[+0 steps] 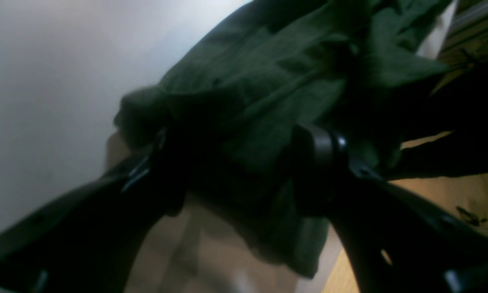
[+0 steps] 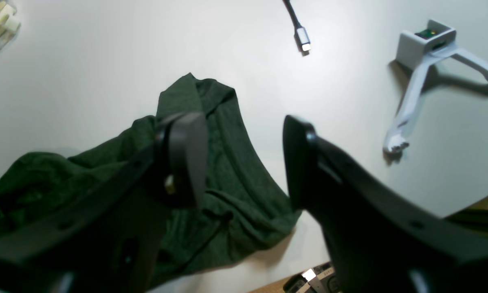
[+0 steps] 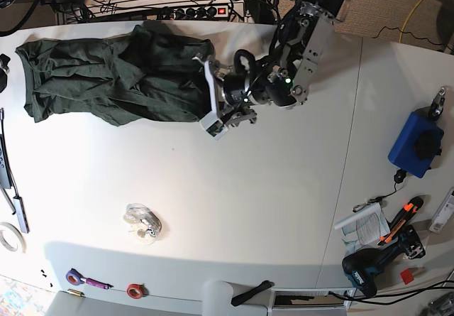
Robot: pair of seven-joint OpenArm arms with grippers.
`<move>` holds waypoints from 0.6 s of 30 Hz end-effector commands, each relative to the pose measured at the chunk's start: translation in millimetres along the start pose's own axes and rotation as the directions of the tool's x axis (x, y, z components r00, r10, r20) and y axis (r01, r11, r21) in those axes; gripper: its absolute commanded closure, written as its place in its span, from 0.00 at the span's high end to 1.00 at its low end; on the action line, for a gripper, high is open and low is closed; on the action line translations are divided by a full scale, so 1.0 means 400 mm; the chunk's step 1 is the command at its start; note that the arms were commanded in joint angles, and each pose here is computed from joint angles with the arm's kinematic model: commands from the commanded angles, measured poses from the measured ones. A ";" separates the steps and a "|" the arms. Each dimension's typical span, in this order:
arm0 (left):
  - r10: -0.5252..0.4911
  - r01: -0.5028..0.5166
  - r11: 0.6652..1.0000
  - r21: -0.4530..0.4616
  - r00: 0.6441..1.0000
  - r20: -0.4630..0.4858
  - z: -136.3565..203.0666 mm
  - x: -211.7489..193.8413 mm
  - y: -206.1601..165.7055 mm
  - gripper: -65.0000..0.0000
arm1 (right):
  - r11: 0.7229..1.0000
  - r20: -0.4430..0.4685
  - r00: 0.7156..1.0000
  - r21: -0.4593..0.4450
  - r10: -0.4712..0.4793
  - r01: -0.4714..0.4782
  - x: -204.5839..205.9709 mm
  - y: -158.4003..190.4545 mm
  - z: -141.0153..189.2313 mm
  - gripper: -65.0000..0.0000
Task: Layout the t-shirt on the table in an organized manner, then fold the t-shirt properly
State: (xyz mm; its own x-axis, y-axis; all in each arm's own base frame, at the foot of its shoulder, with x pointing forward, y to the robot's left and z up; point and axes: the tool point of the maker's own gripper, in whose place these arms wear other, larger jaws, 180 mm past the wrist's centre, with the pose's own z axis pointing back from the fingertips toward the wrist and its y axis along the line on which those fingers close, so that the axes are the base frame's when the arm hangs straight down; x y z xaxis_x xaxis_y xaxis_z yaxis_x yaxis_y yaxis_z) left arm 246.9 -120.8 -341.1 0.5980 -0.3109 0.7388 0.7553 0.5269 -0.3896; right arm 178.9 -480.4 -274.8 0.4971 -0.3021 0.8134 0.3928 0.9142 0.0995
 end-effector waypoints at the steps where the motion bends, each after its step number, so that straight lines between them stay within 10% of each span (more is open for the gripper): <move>1: -0.016 0.017 1.000 -0.020 0.998 0.068 0.004 0.059 -0.015 0.59 | 1.000 0.055 0.998 0.000 0.031 -0.031 0.054 -0.003 0.013 0.45; 5: -0.022 0.025 0.999 -0.032 0.996 0.088 0.001 0.081 -0.025 0.43 | 1.000 0.056 0.998 0.000 0.031 -0.031 0.054 -0.003 0.014 0.45; 9: -0.013 0.019 0.999 -0.040 0.990 0.142 0.004 0.105 -0.029 0.00 | 1.000 0.059 0.998 0.000 0.031 -0.031 0.055 -0.003 0.014 0.45; 18: -0.086 0.123 0.986 -0.109 0.950 0.300 -0.002 0.216 -0.109 0.00 | 1.000 0.064 0.998 0.001 0.030 -0.030 0.058 -0.003 0.014 0.45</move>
State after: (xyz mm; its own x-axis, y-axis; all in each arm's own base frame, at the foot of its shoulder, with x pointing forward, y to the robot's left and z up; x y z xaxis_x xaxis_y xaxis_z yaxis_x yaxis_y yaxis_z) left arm 262.0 -165.1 -281.3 0.4583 -0.1567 0.8749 0.8325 0.4204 -0.3608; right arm 179.2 -480.6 -274.4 0.4956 -0.3014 0.8146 0.3927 0.9143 0.0993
